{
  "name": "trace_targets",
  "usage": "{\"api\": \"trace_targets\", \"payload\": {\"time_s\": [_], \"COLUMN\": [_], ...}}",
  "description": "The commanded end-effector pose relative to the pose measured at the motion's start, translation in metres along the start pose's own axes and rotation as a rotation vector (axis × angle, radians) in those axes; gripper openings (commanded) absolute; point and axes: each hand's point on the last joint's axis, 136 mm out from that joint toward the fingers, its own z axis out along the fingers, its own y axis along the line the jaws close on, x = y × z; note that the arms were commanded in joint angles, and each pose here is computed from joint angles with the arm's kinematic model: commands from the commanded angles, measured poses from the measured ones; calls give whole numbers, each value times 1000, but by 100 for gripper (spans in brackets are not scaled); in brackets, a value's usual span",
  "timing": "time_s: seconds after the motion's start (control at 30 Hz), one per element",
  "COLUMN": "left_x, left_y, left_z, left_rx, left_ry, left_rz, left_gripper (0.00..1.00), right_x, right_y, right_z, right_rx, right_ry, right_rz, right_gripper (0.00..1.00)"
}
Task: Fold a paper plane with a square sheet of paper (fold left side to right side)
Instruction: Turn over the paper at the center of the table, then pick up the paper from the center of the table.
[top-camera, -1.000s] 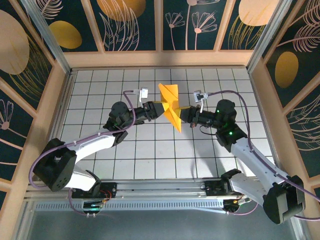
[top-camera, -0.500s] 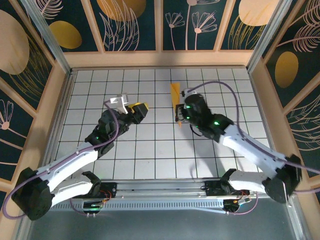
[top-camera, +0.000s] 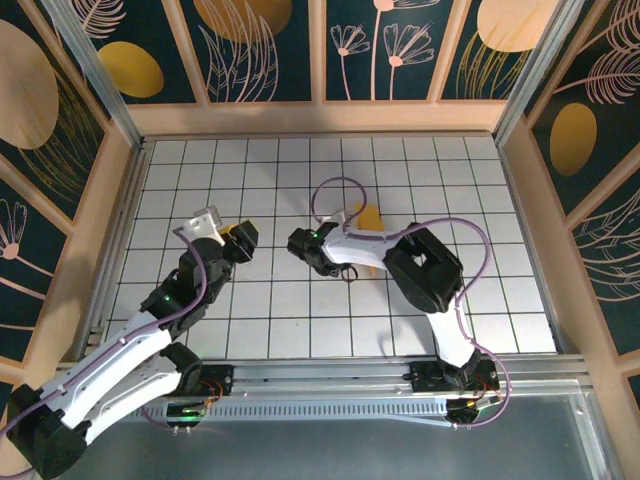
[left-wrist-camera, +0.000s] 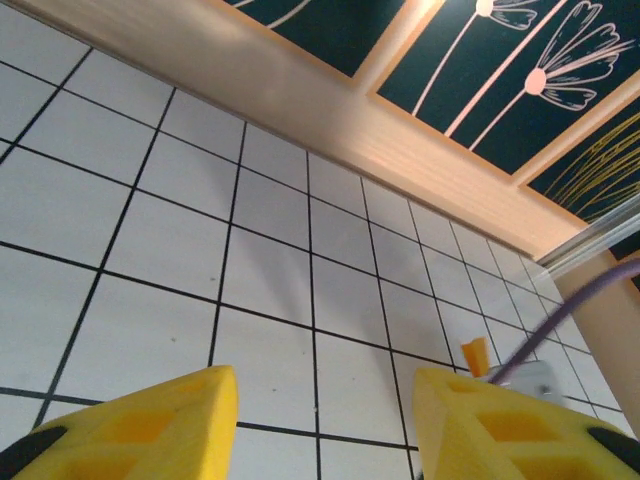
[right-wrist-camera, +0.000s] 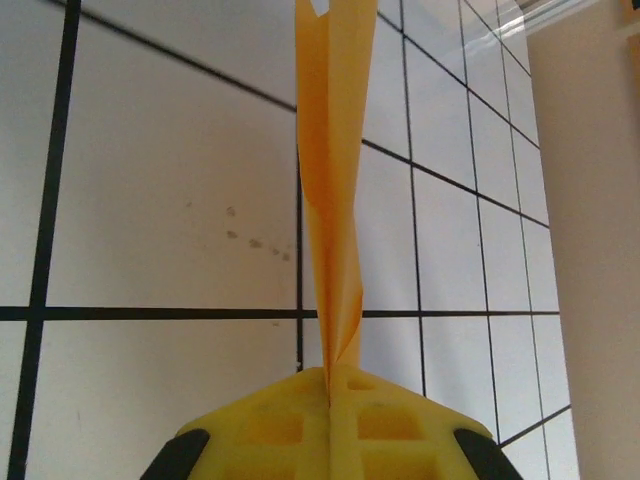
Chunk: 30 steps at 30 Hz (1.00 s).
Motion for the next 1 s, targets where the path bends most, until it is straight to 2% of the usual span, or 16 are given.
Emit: {"api": "trace_targets", "payload": {"time_s": [0.0,0.2,0.47,0.73,0.97], "left_x": [6,11,27,54,84], "left_y": [20,25,2,-26,-56], "left_z": [-9,-15,3,40,78], "left_rx": [-60,-60,14,77,151], "left_ry": [3,16,110,230,361], "left_rz": [-15,-17,2,13,17], "left_gripper": [49,49,52,56,59], "right_x": [-10,-13,-15,-24,-12], "right_y": [17,51,58,23,-6], "right_z": [1,2,-11,-43,-54], "right_rx": [-25,-162,-401,-650,-824], "right_ry": [-23,3,52,-4,-36], "right_rz": [-23,-31,97,312,476], "right_gripper": [3,16,42,65,78]}}
